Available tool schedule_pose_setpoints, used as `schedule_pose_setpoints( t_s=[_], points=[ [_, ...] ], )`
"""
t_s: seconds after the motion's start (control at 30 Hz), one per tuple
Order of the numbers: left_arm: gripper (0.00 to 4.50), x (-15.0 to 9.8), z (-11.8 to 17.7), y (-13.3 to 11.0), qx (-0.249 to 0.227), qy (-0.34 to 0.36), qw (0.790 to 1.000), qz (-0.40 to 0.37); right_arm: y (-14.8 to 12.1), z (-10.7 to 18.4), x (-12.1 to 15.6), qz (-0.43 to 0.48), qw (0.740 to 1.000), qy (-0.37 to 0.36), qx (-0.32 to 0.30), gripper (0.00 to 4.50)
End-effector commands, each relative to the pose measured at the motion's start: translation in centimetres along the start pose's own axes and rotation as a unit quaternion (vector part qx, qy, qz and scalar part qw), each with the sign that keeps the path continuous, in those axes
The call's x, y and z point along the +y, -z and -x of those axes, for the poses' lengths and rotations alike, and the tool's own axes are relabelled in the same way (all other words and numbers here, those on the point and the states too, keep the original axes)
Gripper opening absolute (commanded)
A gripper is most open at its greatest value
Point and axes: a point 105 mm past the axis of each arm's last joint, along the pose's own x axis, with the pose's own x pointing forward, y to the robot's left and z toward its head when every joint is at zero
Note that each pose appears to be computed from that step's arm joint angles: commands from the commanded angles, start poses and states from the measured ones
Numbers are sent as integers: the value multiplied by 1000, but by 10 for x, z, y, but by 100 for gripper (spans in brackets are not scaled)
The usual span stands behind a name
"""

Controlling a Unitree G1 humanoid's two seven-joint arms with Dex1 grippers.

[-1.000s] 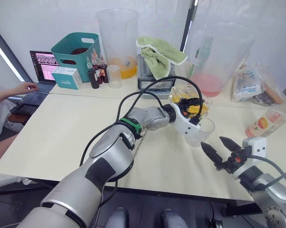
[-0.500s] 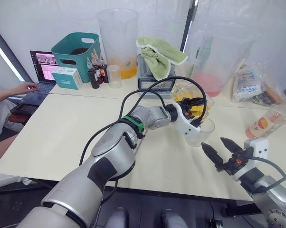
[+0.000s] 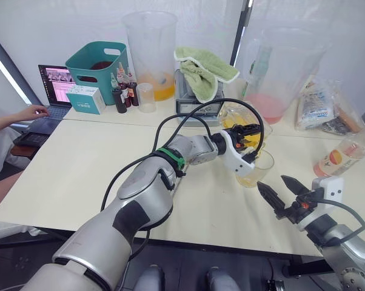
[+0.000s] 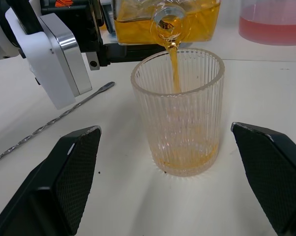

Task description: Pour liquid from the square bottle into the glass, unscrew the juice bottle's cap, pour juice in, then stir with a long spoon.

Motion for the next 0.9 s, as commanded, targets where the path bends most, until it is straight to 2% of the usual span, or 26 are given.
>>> schedule_pose_setpoints(
  t_s=[0.03, 0.47, 0.9],
  points=[
    [284, 41, -8, 0, -3, -60, 998, -6, -11, 1, 6, 9, 1000, -9, -18, 450],
    [284, 38, -9, 0, 1, -53, 999, -6, -11, 2, 6, 7, 1000, -7, -18, 450],
    [284, 34, -6, 7, 17, -32, 986, 166, -8, 3, 3, 7, 1000, -2, -14, 450]
  ],
)
